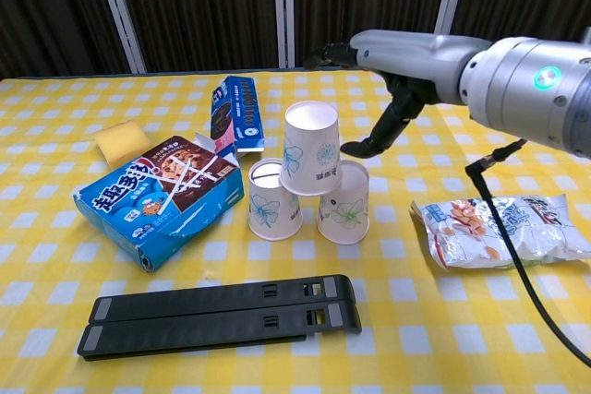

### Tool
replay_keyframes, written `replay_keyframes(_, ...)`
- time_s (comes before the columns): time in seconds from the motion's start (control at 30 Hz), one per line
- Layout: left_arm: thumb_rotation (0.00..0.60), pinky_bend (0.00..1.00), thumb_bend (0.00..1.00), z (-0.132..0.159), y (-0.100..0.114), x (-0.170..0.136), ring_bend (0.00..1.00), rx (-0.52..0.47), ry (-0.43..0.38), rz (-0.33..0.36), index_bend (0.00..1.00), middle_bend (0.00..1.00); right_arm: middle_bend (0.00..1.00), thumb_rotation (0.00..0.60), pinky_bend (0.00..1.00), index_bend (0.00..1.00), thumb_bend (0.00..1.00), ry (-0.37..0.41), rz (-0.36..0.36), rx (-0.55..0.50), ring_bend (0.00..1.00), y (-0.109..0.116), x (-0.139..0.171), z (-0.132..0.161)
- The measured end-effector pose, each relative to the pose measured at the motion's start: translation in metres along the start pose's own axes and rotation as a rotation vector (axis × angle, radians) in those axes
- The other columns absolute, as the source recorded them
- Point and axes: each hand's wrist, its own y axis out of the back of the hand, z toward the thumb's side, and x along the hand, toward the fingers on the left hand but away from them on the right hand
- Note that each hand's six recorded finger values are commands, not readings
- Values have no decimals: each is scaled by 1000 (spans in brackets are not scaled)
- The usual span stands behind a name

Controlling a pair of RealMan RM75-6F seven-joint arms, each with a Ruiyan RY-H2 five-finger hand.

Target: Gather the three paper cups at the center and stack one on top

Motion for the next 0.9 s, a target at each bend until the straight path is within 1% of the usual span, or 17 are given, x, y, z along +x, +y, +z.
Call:
replay_keyframes(0.1, 600, 0, 184, 0, 0, 0, 0, -4, -1, 3, 0, 0, 0, 600, 0, 39, 198, -16, -28, 34, 0, 10, 7, -10)
replay_keyframes(0.17, 600, 0, 128, 0, 0, 0, 0, -8, -2, 6, 0, 0, 0, 600, 0, 19, 192, -32, -56, 61, 0, 20, 16, -20)
replay_keyframes(0.2, 600, 0, 116, 1, 0, 0, 0, -6, -3, 7, 0, 0, 0, 600, 0, 9, 188, -39, -69, 72, 0, 23, 21, -25)
replay_keyframes(0.33, 600, 0, 100, 4, 0, -1, 0, 4, -10, 20, 0, 0, 0, 600, 0, 0, 179, -76, -128, 105, 0, 37, 48, -55)
replay_keyframes(0.43, 600, 0, 98, 7, 1, -2, 0, 7, -16, 35, 0, 0, 0, 600, 0, 0, 177, -107, -171, 100, 0, 40, 73, -80)
replay_keyframes(0.57, 600, 0, 99, 9, -1, -4, 0, 7, -17, 53, 0, 0, 0, 600, 0, 0, 176, -174, -223, 76, 0, 37, 108, -124)
replay_keyframes(0.73, 600, 0, 100, 11, -9, -9, 0, 24, -17, 47, 0, 0, 0, 600, 0, 0, 177, -258, -274, 51, 0, 27, 156, -180)
replay_keyframes(0.83, 600, 0, 99, 11, -14, -10, 0, 29, -15, 40, 0, 0, 0, 600, 0, 0, 176, -295, -287, 58, 0, 19, 183, -204)
replay_keyframes(0.9, 600, 0, 99, 10, -14, -10, 0, 23, -11, 42, 0, 0, 0, 600, 0, 0, 175, -306, -294, 54, 0, 14, 197, -211)
